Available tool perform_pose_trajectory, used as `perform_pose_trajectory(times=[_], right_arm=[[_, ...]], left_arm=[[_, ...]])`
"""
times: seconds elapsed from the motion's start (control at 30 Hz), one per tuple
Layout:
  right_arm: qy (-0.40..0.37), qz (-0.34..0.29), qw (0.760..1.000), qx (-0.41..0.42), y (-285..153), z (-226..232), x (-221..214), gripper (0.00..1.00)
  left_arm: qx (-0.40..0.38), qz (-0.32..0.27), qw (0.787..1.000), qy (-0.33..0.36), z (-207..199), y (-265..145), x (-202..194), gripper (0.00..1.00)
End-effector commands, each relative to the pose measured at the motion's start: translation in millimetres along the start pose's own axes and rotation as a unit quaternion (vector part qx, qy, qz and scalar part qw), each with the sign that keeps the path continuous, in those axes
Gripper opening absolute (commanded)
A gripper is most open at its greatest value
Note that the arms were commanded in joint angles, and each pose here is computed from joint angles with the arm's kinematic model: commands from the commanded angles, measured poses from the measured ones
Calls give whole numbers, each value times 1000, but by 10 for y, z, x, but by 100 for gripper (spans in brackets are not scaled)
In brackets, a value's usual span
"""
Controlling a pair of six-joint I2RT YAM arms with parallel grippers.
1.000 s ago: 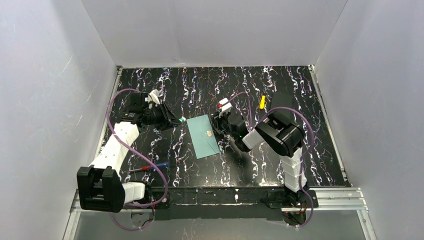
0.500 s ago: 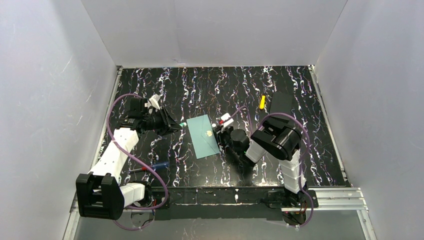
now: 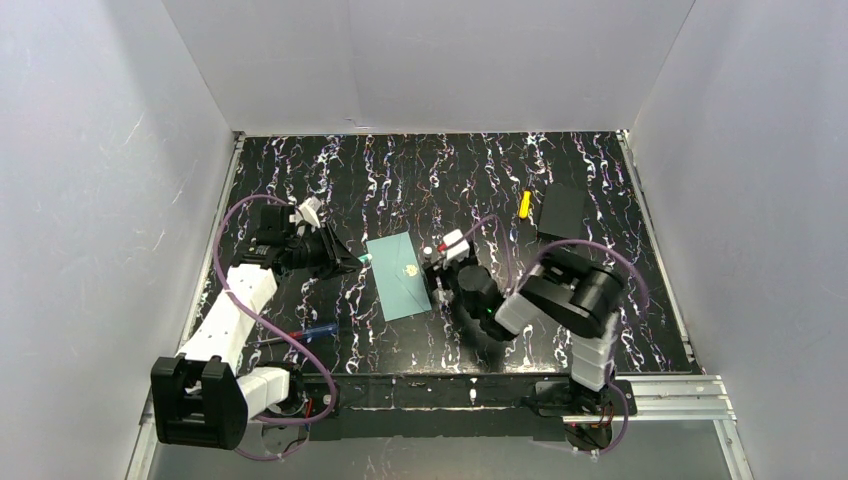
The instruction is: Place the letter into the envelope and seal it
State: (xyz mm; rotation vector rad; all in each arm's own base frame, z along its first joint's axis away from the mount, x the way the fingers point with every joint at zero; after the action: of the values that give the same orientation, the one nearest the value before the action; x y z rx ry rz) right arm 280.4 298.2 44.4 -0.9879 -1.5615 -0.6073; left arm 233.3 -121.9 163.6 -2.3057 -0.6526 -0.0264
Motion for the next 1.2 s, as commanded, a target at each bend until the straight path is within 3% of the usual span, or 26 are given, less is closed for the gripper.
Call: perform_pose_trajectory(times=[0.0,0.2,0.27,0.47,0.7,1.17], right_arm=[[51,65,996,-36,40,-125,532,81],[100,219,969,49,3,153,957,81],[100,298,949,15,-62,90,977,81],[76,429,899,-47,84,-138,944,81],[105,474,874,-20,380,-171,657,64],[123,486,864,44,632,-82,527,62]], left_arm=[[-1,1,1000,8,11,-81,-82,0],[-24,7,1000,15,-63,-119,-116,0],[-30,12,999,20,-96,-144,-130,0],[-47,18,998,29,-138,-179,-178,0],[-43,16,998,42,-139,-191,-157,0],[-32,31,998,44,-122,-77,-38,0]])
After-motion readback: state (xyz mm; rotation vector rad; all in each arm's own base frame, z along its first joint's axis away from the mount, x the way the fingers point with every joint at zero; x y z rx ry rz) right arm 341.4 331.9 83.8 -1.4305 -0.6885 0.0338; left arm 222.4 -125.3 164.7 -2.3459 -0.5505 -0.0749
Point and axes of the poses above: each gripper's point midway between its finger pads, its own y axis out along the fingers, its own z axis along the line the jaws close on, x = y × z, the point moved 3 cm from there along -y, back along the fingers, and after that the axes turned 8 degrees about -y, right-handed, at the moved point
